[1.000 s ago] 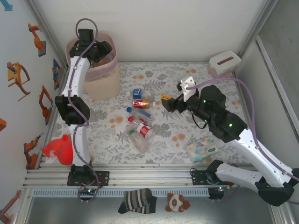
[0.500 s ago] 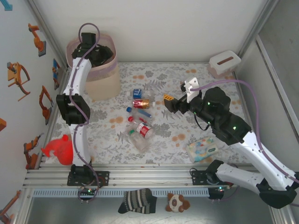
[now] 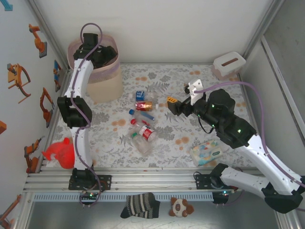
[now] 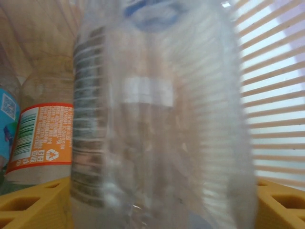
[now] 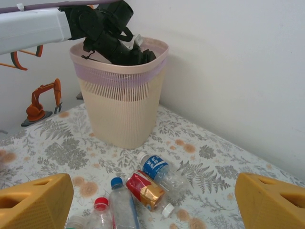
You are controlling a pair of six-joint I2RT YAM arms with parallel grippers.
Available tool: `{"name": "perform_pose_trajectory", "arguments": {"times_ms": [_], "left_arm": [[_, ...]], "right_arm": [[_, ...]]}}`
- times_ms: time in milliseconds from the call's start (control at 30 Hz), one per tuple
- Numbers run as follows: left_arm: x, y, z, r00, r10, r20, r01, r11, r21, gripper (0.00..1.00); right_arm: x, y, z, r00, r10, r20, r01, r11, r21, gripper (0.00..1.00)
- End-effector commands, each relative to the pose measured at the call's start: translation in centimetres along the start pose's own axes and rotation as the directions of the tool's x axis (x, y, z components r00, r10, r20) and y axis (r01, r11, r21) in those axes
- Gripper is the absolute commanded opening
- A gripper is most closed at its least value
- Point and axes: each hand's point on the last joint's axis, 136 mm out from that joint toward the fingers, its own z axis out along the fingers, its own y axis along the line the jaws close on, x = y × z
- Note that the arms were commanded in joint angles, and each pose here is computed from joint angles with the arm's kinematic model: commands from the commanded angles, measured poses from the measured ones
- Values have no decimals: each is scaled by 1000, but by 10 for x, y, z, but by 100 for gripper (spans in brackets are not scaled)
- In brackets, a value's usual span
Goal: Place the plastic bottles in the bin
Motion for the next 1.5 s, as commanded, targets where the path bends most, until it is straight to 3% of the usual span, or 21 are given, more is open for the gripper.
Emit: {"name": "perform_pose_trajectory", "arguments": {"times_ms": [0,233,633,1100,1300,1467], "left_arm": [[-20,-20,-45,997,27,74,-30,999,45,82],[-30,-36,-83,990,59,127,-71,993,91,82],[-14,-43,-130,981,141,133,-158,978,133,82],[43,-49,-186,954,258,154,-291,917,271,74],[62,-52,-209,915,356,189,-397,880,260,74],[96,-63,-224,875,458,157,-484,819,309,74]], "right_arm": [[-4,-1,1,1000,5,17,-5,1000,8,87],[-6,0,6,1000,-12,11,12,1000,1,87],[-6,3,16,1000,-7,2,7,1000,-15,87],[1,6,23,1000,19,-12,-20,999,-29,87],[3,10,29,1000,20,-18,-21,999,-46,87],[6,10,30,999,24,-26,-25,999,-44,87]]}}
